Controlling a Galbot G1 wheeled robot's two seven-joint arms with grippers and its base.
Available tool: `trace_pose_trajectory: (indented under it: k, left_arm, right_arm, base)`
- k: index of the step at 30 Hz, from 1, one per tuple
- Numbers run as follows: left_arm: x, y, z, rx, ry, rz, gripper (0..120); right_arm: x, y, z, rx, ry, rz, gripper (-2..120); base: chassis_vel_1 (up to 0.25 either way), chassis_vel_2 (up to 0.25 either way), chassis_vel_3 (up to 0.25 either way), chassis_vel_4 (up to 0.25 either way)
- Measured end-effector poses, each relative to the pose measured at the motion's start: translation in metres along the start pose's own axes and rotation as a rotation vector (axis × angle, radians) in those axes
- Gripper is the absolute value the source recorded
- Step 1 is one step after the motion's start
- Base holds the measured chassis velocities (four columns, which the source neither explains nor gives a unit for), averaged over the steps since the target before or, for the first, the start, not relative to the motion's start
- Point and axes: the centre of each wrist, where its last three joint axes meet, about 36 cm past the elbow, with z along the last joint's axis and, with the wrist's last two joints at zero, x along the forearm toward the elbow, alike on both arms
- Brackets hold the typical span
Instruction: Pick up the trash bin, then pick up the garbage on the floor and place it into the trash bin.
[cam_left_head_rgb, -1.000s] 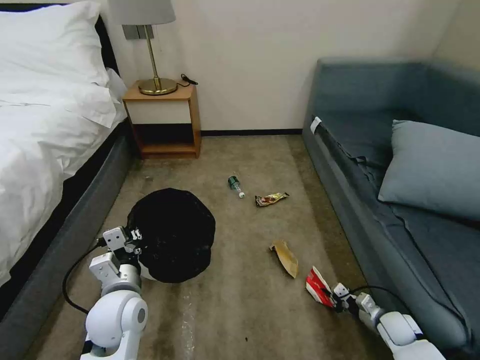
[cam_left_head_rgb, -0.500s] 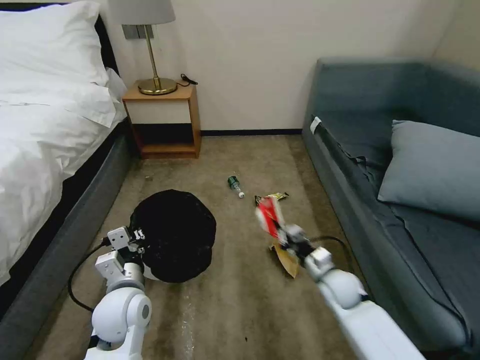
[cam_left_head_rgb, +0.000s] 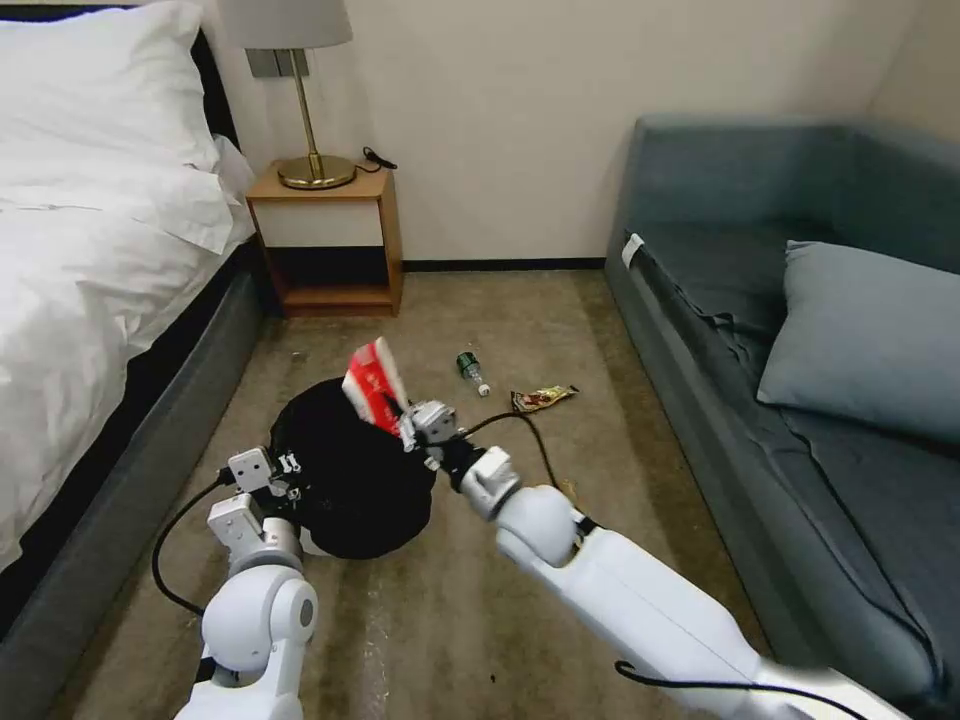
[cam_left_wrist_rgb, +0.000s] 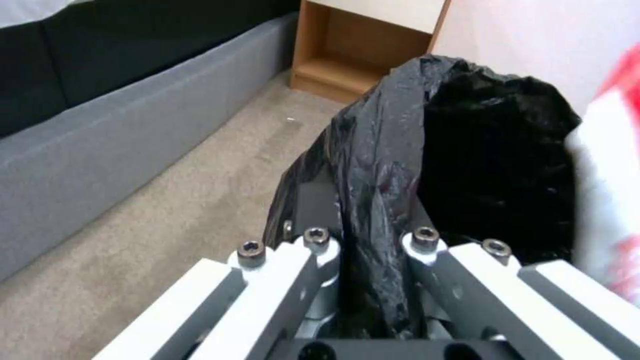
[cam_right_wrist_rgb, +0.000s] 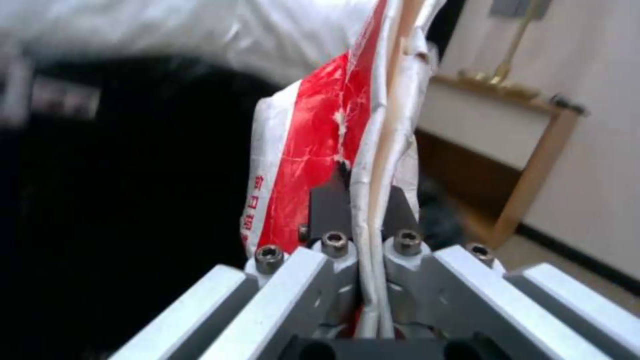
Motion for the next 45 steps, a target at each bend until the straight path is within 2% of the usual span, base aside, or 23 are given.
trace_pose_trajectory:
  k: [4,10,13,16,18,21,22,23,24,26,27,30,31,33,34,36,38,39,41,42,43,44,45]
  left_arm:
    - [0.0,0.0,0.001,-0.001,-0.005,-0.001,5]
    - [-0.001,-0.004,0.001,-0.001,-0.006,0.002,5]
    - [-0.001,-0.007,0.003,-0.003,-0.007,0.003,5]
    - [-0.001,-0.007,0.003,-0.004,-0.007,0.003,5]
    - [-0.003,-0.009,0.002,-0.005,-0.012,0.005,5]
    - [-0.004,-0.009,0.001,-0.004,-0.015,0.006,5]
    - [-0.005,-0.011,0.0,-0.004,-0.017,0.009,5]
    - [-0.005,-0.011,0.0,-0.004,-0.017,0.009,5]
    - [-0.006,-0.012,-0.001,-0.003,-0.019,0.011,5]
    - [-0.007,-0.012,-0.001,-0.005,-0.019,0.012,5]
    - [-0.007,-0.012,-0.001,-0.005,-0.019,0.012,5]
    - [-0.01,-0.007,-0.001,-0.008,-0.018,0.005,5]
    - [-0.01,-0.007,-0.001,-0.008,-0.018,0.005,5]
    - [-0.012,-0.004,-0.001,-0.008,-0.018,-0.001,5]
    - [-0.012,-0.004,-0.001,-0.008,-0.018,-0.001,5]
    - [-0.013,-0.001,-0.002,-0.008,-0.018,-0.004,5]
    - [-0.013,-0.001,-0.002,-0.008,-0.018,-0.003,5]
    - [-0.013,-0.001,-0.002,-0.008,-0.018,-0.003,5]
    - [-0.012,-0.002,-0.003,-0.007,-0.021,0.001,5]
    - [-0.012,-0.002,-0.003,-0.007,-0.021,0.001,5]
    - [-0.012,-0.002,-0.004,-0.006,-0.023,0.004,5]
    - [-0.012,-0.002,-0.004,-0.006,-0.023,0.004,5]
    - [-0.011,-0.002,-0.004,-0.006,-0.024,0.004,5]
  right_arm:
    - [0.0,0.013,0.015,0.003,0.037,-0.024,1]
    - [-0.001,0.016,0.017,0.012,0.046,-0.036,22]
    - [-0.002,0.016,0.01,0.013,0.044,-0.029,37]
    - [-0.002,0.016,0.006,0.011,0.043,-0.017,42]
    - [-0.001,0.017,-0.004,-0.006,0.045,0.002,54]
    - [0.0,0.017,-0.007,-0.008,0.045,0.005,59]
    - [0.001,0.016,-0.01,-0.009,0.044,0.009,67]
    - [0.001,0.016,-0.01,-0.009,0.044,0.009,67]
    - [0.0,0.015,-0.012,-0.012,0.042,0.021,74]
    - [-0.002,-0.003,-0.019,-0.024,0.029,0.093,83]
    - [-0.002,-0.003,-0.019,-0.024,0.029,0.093,83]
    - [0.009,-0.065,-0.031,-0.016,0.014,0.238,98]
    - [0.009,-0.065,-0.031,-0.016,0.014,0.238,98]
    - [0.026,-0.103,-0.032,-0.017,0.045,0.321,99]
    - [0.026,-0.103,-0.032,-0.017,0.045,0.321,99]
    - [0.049,-0.137,-0.011,-0.004,0.125,0.371,100]
    - [0.057,-0.146,0.005,0.005,0.172,0.376,100]
    - [0.057,-0.146,0.005,0.005,0.172,0.376,100]
    - [0.067,-0.15,0.054,-0.019,0.297,0.378,100]
    - [0.067,-0.15,0.054,-0.019,0.297,0.378,100]
    - [0.072,-0.149,0.085,-0.025,0.376,0.368,100]
    - [0.072,-0.149,0.085,-0.025,0.376,0.368,100]
    - [0.077,-0.15,0.108,-0.032,0.435,0.354,100]
  base:
    - [0.0,0.0,0.0,0.0]
    - [0.0,0.0,0.0,0.0]
    - [0.0,0.0,0.0,0.0]
    - [0.0,0.0,0.0,0.0]
    - [0.0,0.0,0.0,0.0]
    - [0.0,0.0,0.0,0.0]
    - [0.0,0.0,0.0,0.0]
    - [0.0,0.0,0.0,0.0]
    - [0.0,0.0,0.0,0.0]
    - [0.0,0.0,0.0,0.0]
    - [0.0,0.0,0.0,0.0]
    - [0.0,0.0,0.0,0.0]
    - [0.0,0.0,0.0,0.0]
    - [0.0,0.0,0.0,0.0]
    - [0.0,0.0,0.0,0.0]
    - [0.0,0.0,0.0,0.0]
    - [0.0,0.0,0.0,0.0]
    - [0.0,0.0,0.0,0.0]
    - [0.0,0.0,0.0,0.0]
    - [0.0,0.0,0.0,0.0]
    - [0.0,0.0,0.0,0.0]
    - [0.0,0.0,0.0,0.0]
    - [0.0,0.0,0.0,0.0]
